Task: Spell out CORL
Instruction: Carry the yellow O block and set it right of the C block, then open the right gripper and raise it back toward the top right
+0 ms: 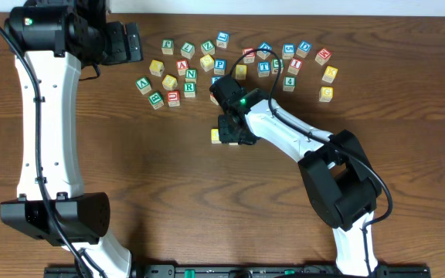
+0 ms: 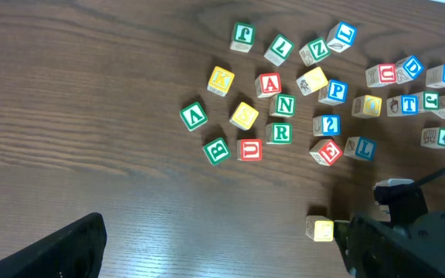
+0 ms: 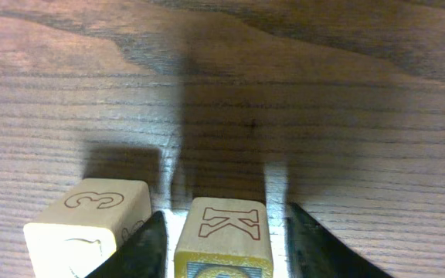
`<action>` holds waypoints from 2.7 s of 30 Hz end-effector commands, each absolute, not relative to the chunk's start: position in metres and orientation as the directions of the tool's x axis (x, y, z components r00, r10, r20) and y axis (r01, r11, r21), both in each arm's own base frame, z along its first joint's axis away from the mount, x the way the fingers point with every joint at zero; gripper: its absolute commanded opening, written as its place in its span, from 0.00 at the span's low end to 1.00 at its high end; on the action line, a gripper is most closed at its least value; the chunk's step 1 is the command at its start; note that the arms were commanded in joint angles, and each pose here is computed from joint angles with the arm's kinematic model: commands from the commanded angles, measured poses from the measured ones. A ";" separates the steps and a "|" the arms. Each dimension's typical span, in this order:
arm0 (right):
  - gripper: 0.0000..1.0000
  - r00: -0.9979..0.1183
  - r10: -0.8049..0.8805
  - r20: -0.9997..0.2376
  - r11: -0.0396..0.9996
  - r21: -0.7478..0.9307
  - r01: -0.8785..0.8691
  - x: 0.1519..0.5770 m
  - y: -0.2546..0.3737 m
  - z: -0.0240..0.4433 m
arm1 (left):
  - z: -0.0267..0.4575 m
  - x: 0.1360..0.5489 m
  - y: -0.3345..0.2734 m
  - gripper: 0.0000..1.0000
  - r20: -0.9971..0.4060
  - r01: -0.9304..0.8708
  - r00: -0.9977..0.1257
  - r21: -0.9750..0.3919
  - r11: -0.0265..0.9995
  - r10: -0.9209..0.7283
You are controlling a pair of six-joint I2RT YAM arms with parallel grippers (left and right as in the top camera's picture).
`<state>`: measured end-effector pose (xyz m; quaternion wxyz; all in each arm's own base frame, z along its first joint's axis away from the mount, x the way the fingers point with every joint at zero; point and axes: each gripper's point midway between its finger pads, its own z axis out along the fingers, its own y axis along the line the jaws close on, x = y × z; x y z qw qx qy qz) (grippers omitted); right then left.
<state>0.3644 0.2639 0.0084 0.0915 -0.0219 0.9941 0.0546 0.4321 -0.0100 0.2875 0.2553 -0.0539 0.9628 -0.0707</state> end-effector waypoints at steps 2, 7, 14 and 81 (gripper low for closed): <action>0.49 -0.983 -0.033 -0.183 0.994 0.097 -0.051 0.360 0.265 0.006 | 0.279 0.433 -0.008 0.98 -0.464 -0.083 -0.874 -0.154 0.985 -0.146; 0.47 -0.981 -0.029 -0.194 0.992 0.113 -0.051 0.365 0.268 0.011 | 0.279 0.433 -0.008 0.98 -0.464 -0.083 -0.874 -0.154 0.985 -0.146; 0.48 -0.973 -0.025 -0.229 0.991 0.126 -0.055 0.380 0.262 0.053 | 0.279 0.433 -0.008 0.98 -0.464 -0.083 -0.874 -0.154 0.985 -0.146; 0.65 -0.890 0.203 -0.408 0.969 0.215 0.122 0.492 0.099 0.191 | 0.279 0.433 -0.008 0.98 -0.464 -0.083 -0.874 -0.154 0.985 -0.146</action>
